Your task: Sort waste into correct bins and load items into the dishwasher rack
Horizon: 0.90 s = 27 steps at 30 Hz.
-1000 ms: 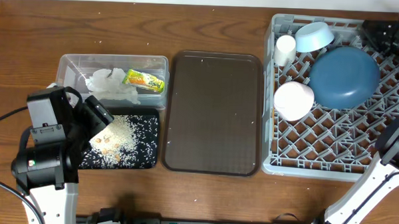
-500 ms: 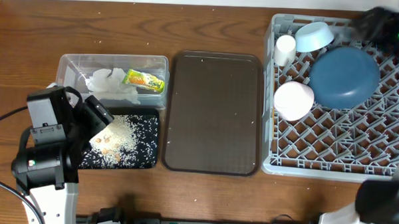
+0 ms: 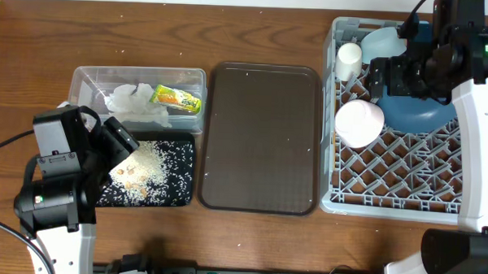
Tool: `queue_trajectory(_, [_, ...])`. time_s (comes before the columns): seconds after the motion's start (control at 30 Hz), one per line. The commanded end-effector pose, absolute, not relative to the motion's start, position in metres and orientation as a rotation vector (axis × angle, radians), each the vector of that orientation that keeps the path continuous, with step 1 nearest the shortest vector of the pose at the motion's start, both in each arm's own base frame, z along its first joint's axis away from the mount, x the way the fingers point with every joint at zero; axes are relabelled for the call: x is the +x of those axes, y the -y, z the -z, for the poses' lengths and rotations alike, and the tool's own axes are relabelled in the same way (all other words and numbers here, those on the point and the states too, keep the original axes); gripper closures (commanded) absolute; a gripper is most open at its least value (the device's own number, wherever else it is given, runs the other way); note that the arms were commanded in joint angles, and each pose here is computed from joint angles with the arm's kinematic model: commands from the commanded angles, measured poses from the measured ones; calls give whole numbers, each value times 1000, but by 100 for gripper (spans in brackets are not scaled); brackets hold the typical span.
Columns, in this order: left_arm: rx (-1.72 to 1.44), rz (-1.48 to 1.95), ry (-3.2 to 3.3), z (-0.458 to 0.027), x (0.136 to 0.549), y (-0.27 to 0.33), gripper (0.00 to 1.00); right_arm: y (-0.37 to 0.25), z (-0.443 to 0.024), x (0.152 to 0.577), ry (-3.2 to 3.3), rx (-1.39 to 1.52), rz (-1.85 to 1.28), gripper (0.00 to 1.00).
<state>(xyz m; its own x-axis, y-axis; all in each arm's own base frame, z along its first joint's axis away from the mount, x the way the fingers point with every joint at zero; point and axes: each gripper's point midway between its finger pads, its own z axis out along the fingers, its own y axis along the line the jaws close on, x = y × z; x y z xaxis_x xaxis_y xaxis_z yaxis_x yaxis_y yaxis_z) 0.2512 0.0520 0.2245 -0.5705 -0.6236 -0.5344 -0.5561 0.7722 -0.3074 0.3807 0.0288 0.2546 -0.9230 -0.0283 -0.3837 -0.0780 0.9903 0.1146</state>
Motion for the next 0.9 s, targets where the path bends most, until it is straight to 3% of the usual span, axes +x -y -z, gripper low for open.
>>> queue_trajectory(0.0, [-876,120,-2314,-228,251,-55,15,-31,-252,380,-2751,-117,-146,1])
queue_trajectory(0.63, [-876,120,-2314,-228,251,-55,15,-32,-252,380,-2750,-121,-142,1])
queue_trajectory(0.87, [-877,120,-2314,-228,251,-55,15,-43,-325,341,-2538,-175,-146,1])
